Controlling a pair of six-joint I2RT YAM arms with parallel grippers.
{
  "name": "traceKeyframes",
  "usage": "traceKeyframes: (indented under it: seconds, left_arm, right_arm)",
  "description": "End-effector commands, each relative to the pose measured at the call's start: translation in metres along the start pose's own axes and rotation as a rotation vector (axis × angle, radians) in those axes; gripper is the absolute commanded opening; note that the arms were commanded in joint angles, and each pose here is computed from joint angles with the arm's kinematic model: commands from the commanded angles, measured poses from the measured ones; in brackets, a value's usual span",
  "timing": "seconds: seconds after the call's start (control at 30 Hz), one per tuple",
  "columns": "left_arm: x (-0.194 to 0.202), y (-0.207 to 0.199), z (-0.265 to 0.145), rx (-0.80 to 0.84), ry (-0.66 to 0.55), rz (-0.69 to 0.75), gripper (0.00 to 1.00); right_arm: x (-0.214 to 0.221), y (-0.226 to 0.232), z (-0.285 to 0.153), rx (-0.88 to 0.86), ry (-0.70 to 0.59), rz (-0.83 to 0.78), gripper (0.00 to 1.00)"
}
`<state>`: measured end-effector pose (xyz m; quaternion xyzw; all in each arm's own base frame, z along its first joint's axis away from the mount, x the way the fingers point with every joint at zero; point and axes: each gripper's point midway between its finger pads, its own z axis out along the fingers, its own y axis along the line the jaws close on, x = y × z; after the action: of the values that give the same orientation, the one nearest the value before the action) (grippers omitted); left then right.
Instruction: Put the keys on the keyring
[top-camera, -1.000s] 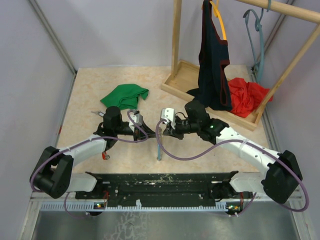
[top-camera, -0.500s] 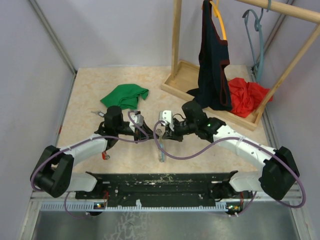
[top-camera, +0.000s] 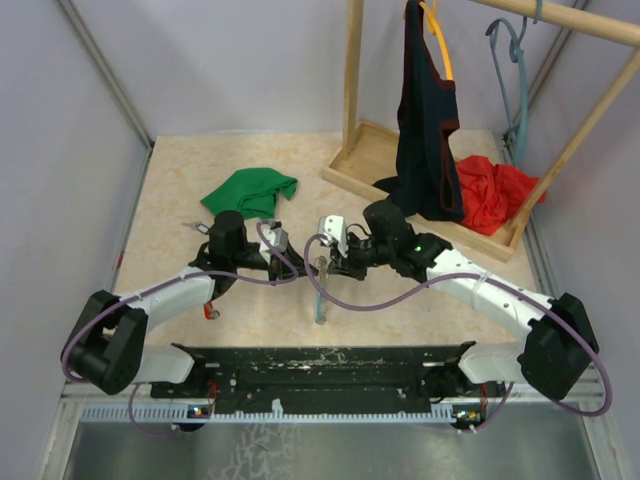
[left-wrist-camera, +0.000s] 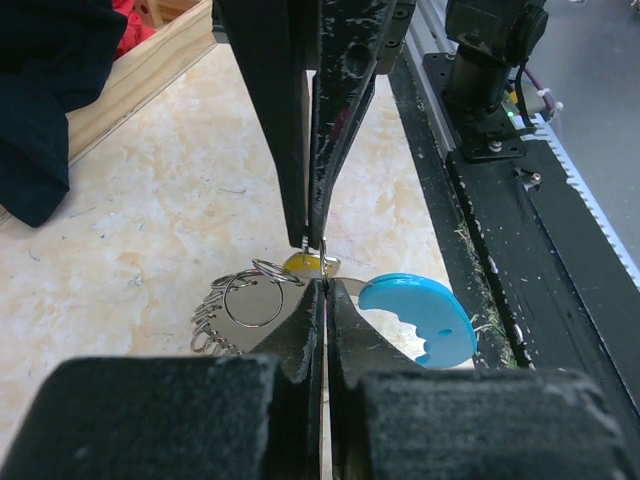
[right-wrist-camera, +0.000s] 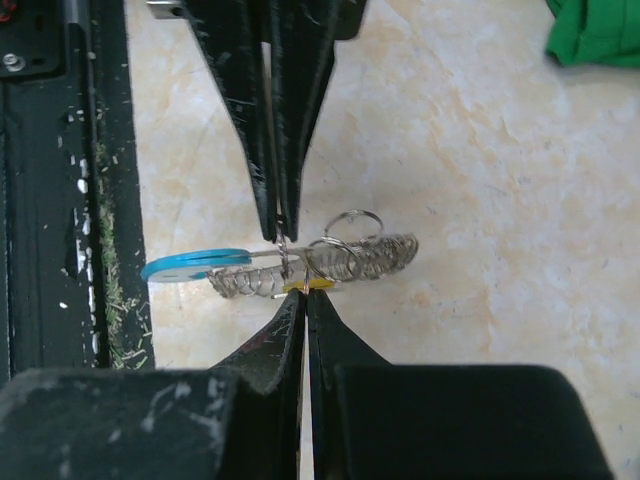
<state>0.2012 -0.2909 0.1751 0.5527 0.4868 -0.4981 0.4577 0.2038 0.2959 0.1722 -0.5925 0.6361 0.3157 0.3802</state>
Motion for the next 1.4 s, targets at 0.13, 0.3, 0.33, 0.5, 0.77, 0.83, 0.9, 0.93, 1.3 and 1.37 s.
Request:
traceKeyframes:
  seconds: [0.13,0.3,0.33,0.5,0.77,0.83,0.9,0.93,1.3,1.37]
  left_arm:
    - [-0.011,0.007,0.000,-0.035,-0.009,0.075,0.00]
    - [-0.011,0.007,-0.001,-0.044,-0.010,0.082,0.00]
    - [-0.010,0.007,-0.001,-0.045,-0.009,0.083,0.00]
    - [-0.010,0.006,-0.003,-0.059,-0.012,0.093,0.00]
    - [-0.007,0.005,-0.005,-0.073,-0.008,0.095,0.00]
    - [-0.005,0.005,-0.005,-0.078,-0.006,0.094,0.00]
    - [-0.005,0.005,-0.005,-0.085,-0.007,0.095,0.00]
    - [-0.005,0.005,-0.005,-0.087,-0.006,0.096,0.00]
    - [-0.002,0.008,-0.005,-0.102,-0.002,0.091,0.00]
    - [-0.001,0.009,-0.006,-0.104,-0.001,0.087,0.00]
  right_arm:
    - [0.017,-0.021,-0.023,0.264,0.096,0.291,0.00]
    - [0.051,-0.016,-0.033,0.367,0.224,0.511,0.00]
    - [0.058,-0.016,-0.035,0.394,0.254,0.553,0.00]
    - [0.098,-0.023,-0.038,0.532,0.391,0.718,0.00]
    - [0.131,-0.071,-0.014,0.662,0.414,0.749,0.00]
    - [0.134,-0.083,-0.008,0.691,0.402,0.746,0.00]
    - [0.138,-0.093,-0.005,0.726,0.397,0.733,0.00]
    - [0.140,-0.097,-0.004,0.738,0.395,0.729,0.00]
    - [0.156,-0.118,0.015,0.741,0.390,0.727,0.00]
    - [0.152,-0.117,0.013,0.728,0.378,0.714,0.00]
